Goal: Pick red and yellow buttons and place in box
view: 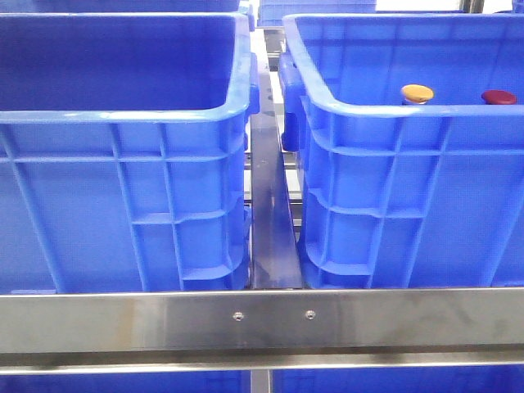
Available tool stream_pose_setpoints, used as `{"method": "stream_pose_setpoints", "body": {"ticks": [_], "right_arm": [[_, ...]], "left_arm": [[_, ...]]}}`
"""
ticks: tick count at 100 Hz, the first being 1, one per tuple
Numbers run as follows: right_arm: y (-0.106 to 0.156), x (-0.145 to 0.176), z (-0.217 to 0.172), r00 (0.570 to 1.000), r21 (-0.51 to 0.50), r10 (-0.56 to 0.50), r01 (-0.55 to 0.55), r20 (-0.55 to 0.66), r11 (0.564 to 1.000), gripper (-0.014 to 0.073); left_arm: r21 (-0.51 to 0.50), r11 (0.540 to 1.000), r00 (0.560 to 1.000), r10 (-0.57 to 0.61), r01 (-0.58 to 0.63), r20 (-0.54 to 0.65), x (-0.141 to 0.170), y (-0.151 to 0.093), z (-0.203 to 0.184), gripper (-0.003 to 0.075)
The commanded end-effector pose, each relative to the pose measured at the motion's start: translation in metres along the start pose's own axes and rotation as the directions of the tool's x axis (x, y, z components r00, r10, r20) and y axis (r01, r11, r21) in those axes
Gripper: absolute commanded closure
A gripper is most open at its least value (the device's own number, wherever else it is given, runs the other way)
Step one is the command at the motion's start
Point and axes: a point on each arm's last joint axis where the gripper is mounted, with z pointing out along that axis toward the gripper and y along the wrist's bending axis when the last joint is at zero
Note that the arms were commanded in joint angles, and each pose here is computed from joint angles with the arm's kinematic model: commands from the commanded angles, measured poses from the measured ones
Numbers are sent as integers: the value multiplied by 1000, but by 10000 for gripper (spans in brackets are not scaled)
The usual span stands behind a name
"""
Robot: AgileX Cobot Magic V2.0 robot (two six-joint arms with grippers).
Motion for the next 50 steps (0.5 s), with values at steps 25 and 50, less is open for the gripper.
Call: {"method": "stream_pose_setpoints", "body": {"ticks": [25, 50], "right_arm": [[-16, 12, -1, 998, 183, -18, 8, 55, 983, 659], [-24, 19, -8, 999, 288, -43, 44, -10, 957, 659]], "left_arm": [[1, 1000, 998, -3, 3, 67, 8, -1, 0, 740], [1, 1000, 998, -3, 3, 67, 8, -1, 0, 740]]}}
